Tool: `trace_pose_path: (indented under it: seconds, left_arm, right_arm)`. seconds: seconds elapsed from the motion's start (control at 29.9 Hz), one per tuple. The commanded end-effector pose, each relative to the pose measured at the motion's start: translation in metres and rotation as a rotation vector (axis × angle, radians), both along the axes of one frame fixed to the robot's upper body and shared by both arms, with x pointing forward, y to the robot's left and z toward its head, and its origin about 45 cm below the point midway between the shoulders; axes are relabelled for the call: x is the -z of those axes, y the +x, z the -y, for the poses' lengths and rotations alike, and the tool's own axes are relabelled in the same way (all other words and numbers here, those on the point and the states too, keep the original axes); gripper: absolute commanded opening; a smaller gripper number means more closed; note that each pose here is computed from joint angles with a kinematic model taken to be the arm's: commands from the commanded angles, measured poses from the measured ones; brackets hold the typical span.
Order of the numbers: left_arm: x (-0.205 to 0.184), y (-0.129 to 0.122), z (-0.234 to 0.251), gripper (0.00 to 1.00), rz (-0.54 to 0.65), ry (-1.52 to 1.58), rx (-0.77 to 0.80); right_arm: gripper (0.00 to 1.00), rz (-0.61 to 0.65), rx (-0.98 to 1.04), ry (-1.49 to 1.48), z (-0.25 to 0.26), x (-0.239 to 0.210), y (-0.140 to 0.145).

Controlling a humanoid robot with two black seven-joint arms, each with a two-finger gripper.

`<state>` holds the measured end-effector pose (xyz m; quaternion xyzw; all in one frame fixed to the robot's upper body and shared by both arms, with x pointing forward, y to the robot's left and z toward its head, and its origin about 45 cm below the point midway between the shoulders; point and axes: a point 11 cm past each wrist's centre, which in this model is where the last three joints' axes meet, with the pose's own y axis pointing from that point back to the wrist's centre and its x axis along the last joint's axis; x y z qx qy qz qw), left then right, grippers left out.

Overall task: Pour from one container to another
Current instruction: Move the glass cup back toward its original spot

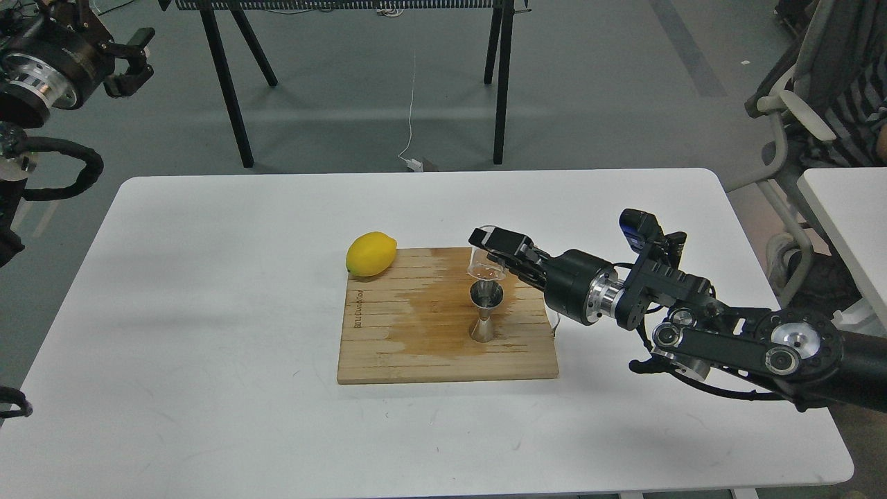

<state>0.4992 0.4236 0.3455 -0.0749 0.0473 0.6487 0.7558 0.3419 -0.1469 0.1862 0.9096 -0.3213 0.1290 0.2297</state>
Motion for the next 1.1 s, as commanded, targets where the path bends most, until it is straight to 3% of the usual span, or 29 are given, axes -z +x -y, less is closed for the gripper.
trace_pose_path:
  seconds: [0.0, 0.4, 0.7, 0.9, 1.07]
  left_arm:
    - [0.0, 0.0, -0.001, 0.99, 0.0, 0.001, -0.002]
    - [-0.002, -0.001, -0.002, 0.99, 0.002, 0.003, -0.001]
    - [-0.004, 0.0, -0.002, 0.99, 0.008, 0.002, 0.0]
    - [-0.008, 0.001, -0.001, 0.99, 0.014, 0.003, 0.001]
    - [-0.01, 0.001, -0.001, 0.99, 0.016, 0.006, 0.003]
  right_arm:
    - [0.18, 0.002, 0.0, 0.002, 0.002, -0.001, 0.0]
    - [0.18, 0.027, 0.091, 0.049, 0.027, -0.019, 0.016]
    - [0.18, -0.184, 0.433, 0.485, 0.057, -0.015, 0.016]
    - [0.18, -0.377, 0.717, 0.87, 0.093, -0.016, 0.026]
    - [0.18, -0.466, 0.891, 1.136, 0.131, -0.02, 0.03]
